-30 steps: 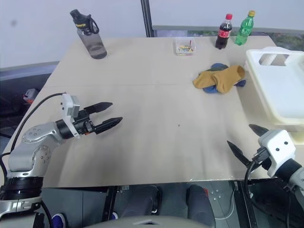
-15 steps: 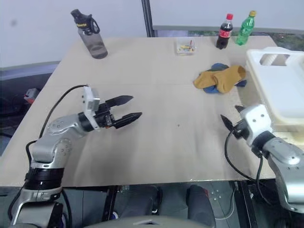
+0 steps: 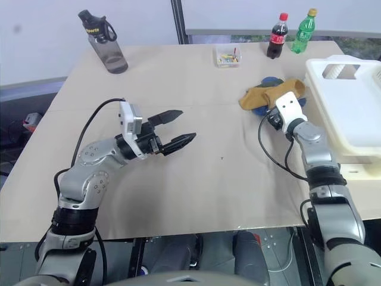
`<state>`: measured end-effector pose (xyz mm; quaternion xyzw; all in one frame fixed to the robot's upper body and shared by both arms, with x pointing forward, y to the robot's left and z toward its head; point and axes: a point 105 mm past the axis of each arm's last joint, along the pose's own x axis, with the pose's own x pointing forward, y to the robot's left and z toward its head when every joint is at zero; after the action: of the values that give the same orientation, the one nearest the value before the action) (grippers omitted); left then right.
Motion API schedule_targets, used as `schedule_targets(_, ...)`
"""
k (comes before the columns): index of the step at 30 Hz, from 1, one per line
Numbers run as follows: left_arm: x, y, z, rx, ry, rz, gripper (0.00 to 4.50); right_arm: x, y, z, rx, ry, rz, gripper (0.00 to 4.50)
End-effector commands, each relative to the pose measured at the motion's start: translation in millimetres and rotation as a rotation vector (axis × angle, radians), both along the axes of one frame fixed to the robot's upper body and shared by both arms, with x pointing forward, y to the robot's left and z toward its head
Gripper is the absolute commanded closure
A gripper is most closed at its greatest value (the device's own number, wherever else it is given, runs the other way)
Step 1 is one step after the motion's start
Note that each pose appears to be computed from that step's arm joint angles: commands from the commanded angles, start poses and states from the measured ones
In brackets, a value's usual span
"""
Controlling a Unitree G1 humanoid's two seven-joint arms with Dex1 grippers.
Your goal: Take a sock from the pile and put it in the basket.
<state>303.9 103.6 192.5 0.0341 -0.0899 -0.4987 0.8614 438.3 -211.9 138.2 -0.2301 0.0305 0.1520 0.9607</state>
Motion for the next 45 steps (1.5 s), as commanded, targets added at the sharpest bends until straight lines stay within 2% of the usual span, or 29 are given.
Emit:
schedule_targets(1,-9,-2,13,-0.029,-0.054,-0.001,0.0,6,-1,12,0.011,-0.045,0.002,2.9)
schedule_targets(3,-9,-2,13,-0.032,-0.056,0.007,0.0,8,-2,12,0.016,-0.047,-0.006,3.78)
schedule_targets(4,-9,-1,13,-0.036,-0.058,0.012,0.0,9,-2,13,0.016,-0.052,-0.006,4.37)
schedule_targets(5,-9,-1,13,-0.039,-0.059,0.015,0.0,9,-1,15,0.02,-0.058,-0.003,4.45)
schedule_targets(13,-8,2,7,-0.044,-0.041,0.034,0.0,-1,13,24,0.043,-0.079,0.093,4.45)
schedule_targets(15,-6,6,0,-0.035,-0.014,0.049,0.0,-17,32,24,0.086,-0.043,0.201,4.45)
schedule_targets(17,-4,10,-8,-0.028,0.019,0.071,0.0,-44,60,22,0.122,0.019,0.33,4.45)
schedule_targets(22,2,21,-27,-0.004,0.083,0.145,0.0,-100,126,9,0.16,0.157,0.515,4.45)
schedule_targets(25,2,33,-40,0.032,0.134,0.189,0.0,-116,171,-1,0.181,0.231,0.593,4.45)
schedule_targets(29,-4,53,-53,0.078,0.219,0.216,0.0,-120,217,-2,0.219,0.283,0.673,4.45)
schedule_targets(32,-10,61,-61,0.095,0.295,0.216,0.0,-125,231,-4,0.217,0.294,0.704,3.57)
schedule_targets(33,-11,63,-67,0.113,0.327,0.227,0.0,-125,232,-3,0.216,0.281,0.698,2.96)
schedule_targets(36,-15,61,-77,0.138,0.372,0.243,0.0,-126,226,3,0.219,0.254,0.692,1.73)
schedule_targets(41,-18,55,-89,0.091,0.457,0.295,0.0,-139,202,22,0.208,0.167,0.732,1.73)
schedule_targets(45,-3,57,-99,0.061,0.51,0.403,0.0,-147,174,29,0.147,0.101,0.698,1.73)
